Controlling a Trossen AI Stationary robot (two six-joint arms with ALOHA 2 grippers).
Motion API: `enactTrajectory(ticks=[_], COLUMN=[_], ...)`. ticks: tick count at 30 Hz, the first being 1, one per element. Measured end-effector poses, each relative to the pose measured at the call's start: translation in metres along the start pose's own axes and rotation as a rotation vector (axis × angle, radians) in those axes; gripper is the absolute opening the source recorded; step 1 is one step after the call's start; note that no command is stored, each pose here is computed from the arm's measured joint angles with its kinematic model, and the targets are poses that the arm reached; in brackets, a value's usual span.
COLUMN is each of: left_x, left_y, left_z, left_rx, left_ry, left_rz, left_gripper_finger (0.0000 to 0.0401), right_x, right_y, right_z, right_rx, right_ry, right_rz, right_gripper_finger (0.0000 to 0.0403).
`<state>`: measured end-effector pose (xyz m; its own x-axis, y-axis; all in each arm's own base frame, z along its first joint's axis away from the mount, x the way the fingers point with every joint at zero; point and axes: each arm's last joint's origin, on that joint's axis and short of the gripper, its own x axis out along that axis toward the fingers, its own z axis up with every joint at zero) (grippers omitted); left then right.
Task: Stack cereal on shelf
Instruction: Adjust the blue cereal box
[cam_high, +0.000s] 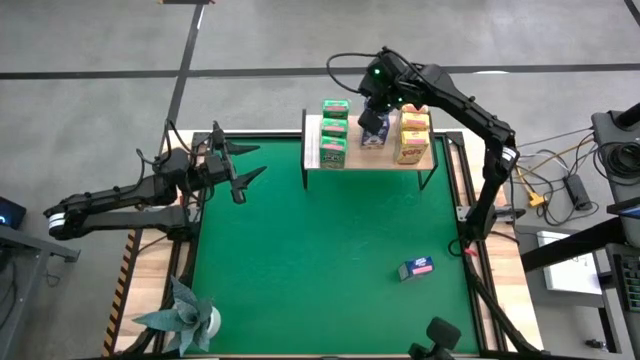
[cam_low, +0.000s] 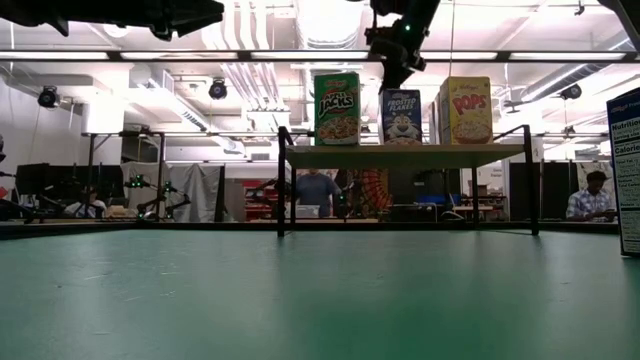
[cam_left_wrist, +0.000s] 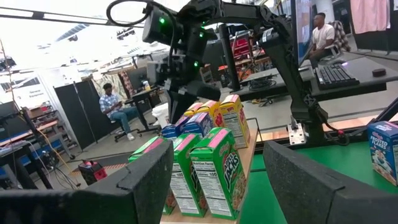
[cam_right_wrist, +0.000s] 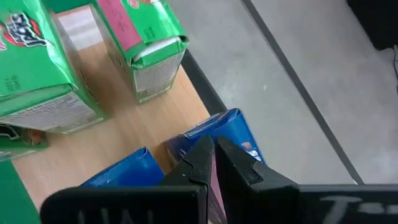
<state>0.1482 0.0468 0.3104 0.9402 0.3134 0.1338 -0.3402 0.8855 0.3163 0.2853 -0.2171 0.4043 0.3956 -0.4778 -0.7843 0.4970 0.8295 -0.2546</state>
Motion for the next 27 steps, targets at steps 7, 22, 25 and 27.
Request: enactTrajectory(ticks=[7,22,25,27], left_x=[0.000,0.000,0.000,0.000], left_y=[0.000,0.000,0.000,0.000], left_z=[0.000,0.000,0.000,0.000], left_rx=[0.000,0.000,0.000,0.000], left_ry=[0.000,0.000,0.000,0.000], left_rz=[0.000,0.000,0.000,0.000], left_gripper_finger=[0.0233,0.0233,0.0233,0.0233], right_x=[0.009,0.004,0.000,-0.005], right_y=[0.002,0.002,0.001,0.000], right_z=[0.000,-0.001,-0.001,-0.002], right_rx=[0.004,0.006,0.012,0.014], right_ry=[-0.010,-0.022,-0.030,-0.040], right_rz=[-0.002,-0.009,-0.014,-0.016], right_gripper_finger=[0.0013,0.0013,0.0013,0.0013])
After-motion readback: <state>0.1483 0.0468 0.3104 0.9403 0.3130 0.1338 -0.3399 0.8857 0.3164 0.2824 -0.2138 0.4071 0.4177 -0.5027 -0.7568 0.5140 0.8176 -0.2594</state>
